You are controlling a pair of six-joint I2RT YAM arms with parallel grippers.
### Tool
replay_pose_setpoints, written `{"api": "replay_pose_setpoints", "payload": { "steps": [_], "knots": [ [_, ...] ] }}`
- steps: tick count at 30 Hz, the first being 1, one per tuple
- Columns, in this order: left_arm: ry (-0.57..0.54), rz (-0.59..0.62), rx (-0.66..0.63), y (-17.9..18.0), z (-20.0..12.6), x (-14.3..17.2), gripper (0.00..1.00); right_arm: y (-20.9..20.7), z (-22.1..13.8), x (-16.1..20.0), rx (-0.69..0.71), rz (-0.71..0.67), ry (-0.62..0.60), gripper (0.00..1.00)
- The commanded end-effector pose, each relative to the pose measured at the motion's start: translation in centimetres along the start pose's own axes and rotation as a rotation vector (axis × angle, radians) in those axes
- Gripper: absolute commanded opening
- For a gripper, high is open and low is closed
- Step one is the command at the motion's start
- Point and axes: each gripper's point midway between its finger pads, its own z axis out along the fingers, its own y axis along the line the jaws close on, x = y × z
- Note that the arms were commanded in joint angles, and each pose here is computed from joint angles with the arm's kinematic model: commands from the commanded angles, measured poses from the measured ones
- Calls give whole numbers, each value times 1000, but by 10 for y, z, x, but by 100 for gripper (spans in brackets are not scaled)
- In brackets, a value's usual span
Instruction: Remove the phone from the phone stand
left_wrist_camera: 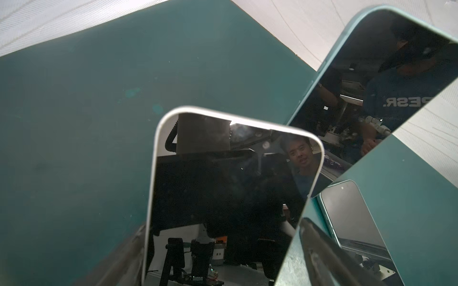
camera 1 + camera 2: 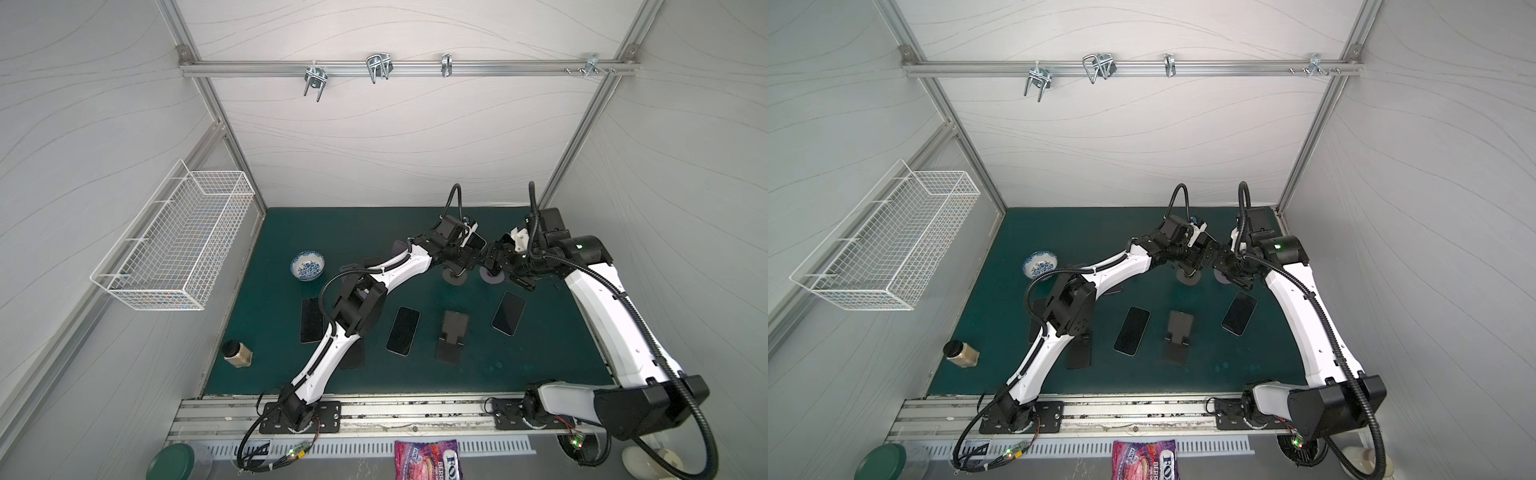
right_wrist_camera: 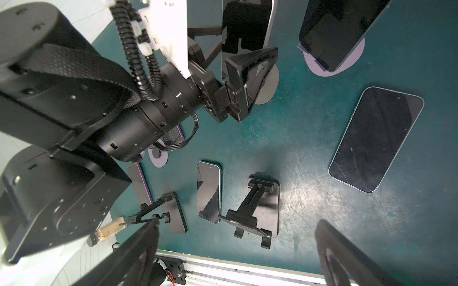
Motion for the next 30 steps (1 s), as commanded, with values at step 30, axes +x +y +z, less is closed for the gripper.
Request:
{"api": "replay_pose_setpoints", "payload": {
  "steps": [30],
  "knots": [
    [-96, 74, 1, -13, -17, -38, 74, -1, -1, -5, 26, -24, -14, 99]
  ]
}}
